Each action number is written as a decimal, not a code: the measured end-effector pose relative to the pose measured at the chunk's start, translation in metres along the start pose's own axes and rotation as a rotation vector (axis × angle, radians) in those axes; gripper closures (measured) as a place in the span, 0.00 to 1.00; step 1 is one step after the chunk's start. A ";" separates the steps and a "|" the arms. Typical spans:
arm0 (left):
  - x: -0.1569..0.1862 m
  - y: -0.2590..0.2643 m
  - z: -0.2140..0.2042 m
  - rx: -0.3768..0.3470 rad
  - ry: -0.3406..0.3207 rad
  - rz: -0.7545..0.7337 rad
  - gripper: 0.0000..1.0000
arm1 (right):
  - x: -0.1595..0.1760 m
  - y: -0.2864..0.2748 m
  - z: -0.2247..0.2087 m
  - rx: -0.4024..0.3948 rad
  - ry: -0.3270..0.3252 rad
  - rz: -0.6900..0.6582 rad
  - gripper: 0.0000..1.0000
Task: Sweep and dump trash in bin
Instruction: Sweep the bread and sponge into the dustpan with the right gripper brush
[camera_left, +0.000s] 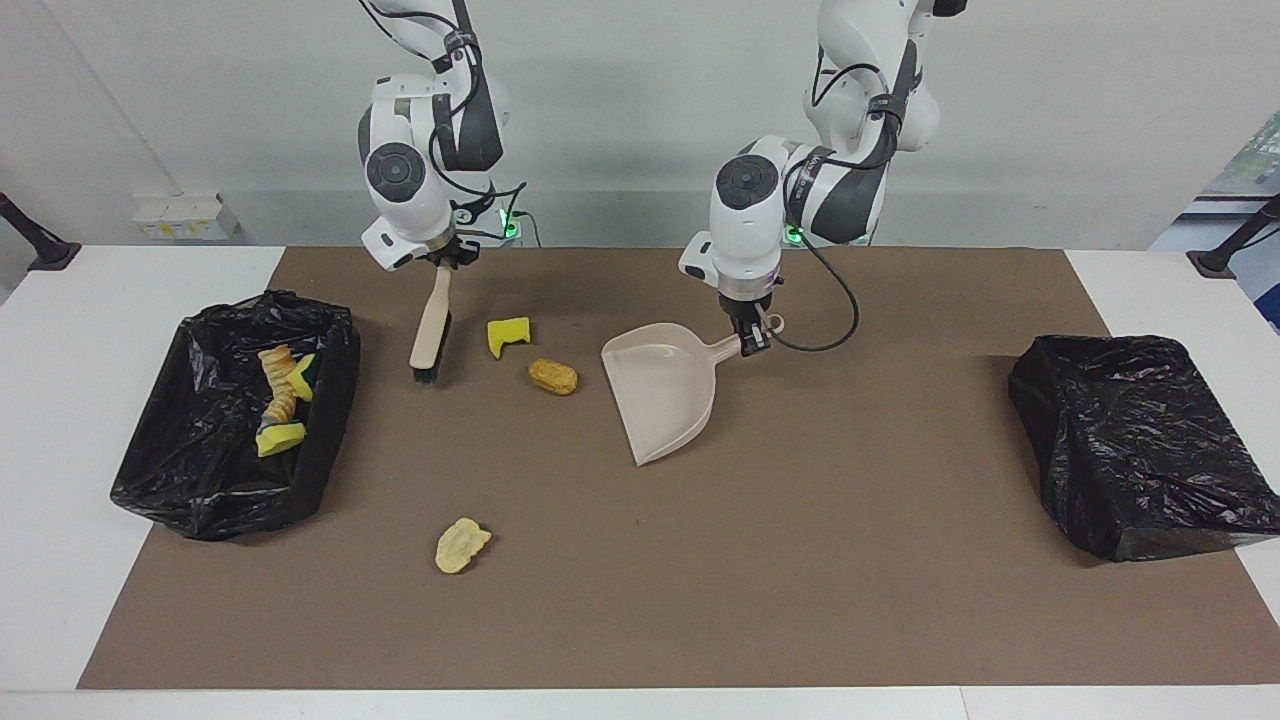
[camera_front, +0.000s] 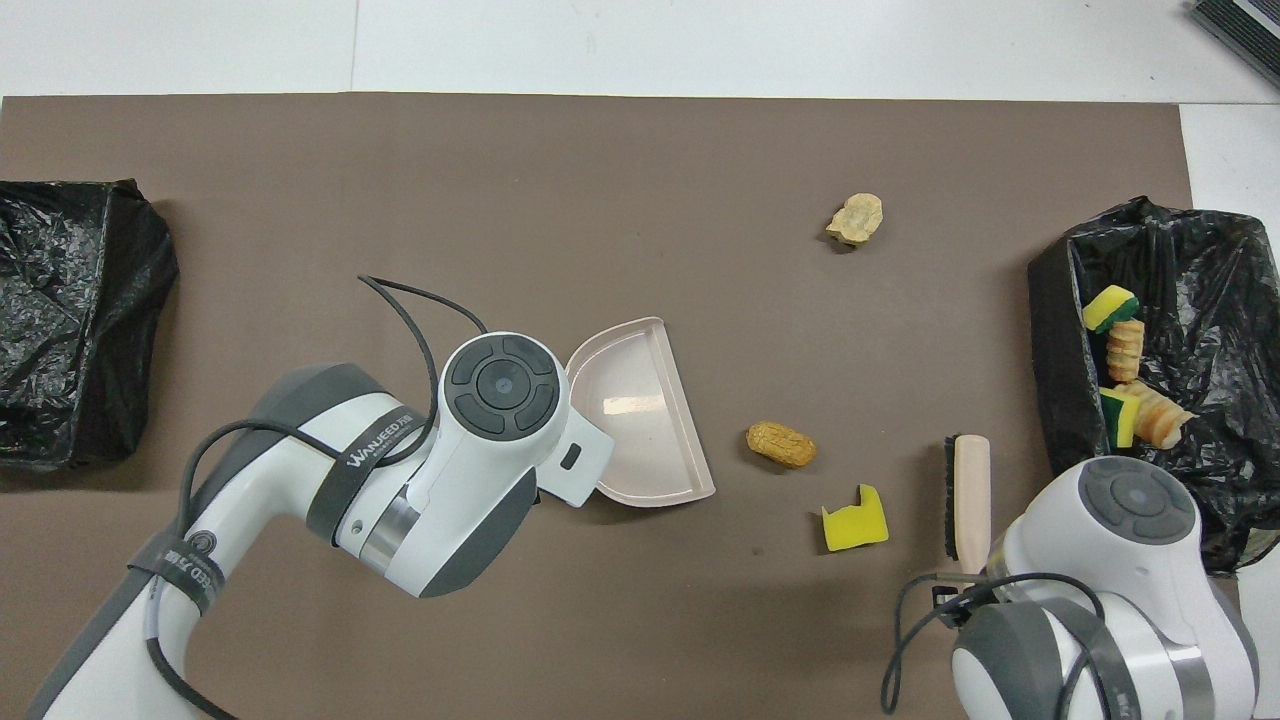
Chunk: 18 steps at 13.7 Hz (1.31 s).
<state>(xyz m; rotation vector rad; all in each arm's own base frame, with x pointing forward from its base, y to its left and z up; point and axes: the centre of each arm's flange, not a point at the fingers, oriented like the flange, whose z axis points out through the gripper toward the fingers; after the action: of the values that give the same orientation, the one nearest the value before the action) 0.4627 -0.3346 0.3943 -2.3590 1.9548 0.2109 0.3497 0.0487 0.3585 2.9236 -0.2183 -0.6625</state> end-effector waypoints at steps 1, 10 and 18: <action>0.002 0.003 0.001 -0.001 -0.003 0.008 0.67 | -0.006 -0.006 0.005 0.005 -0.002 0.018 0.73; 0.006 0.018 0.010 -0.030 -0.043 0.033 0.67 | -0.024 -0.089 0.029 0.015 0.057 0.071 0.73; 0.004 0.020 0.012 -0.045 -0.061 0.033 0.67 | 0.016 -0.172 0.003 0.092 -0.011 0.215 0.73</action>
<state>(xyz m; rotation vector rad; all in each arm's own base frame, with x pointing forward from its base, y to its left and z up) 0.4430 -0.3403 0.3831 -2.3199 1.9825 0.3277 0.3820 0.2141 0.3210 2.9244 -0.5693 -0.6507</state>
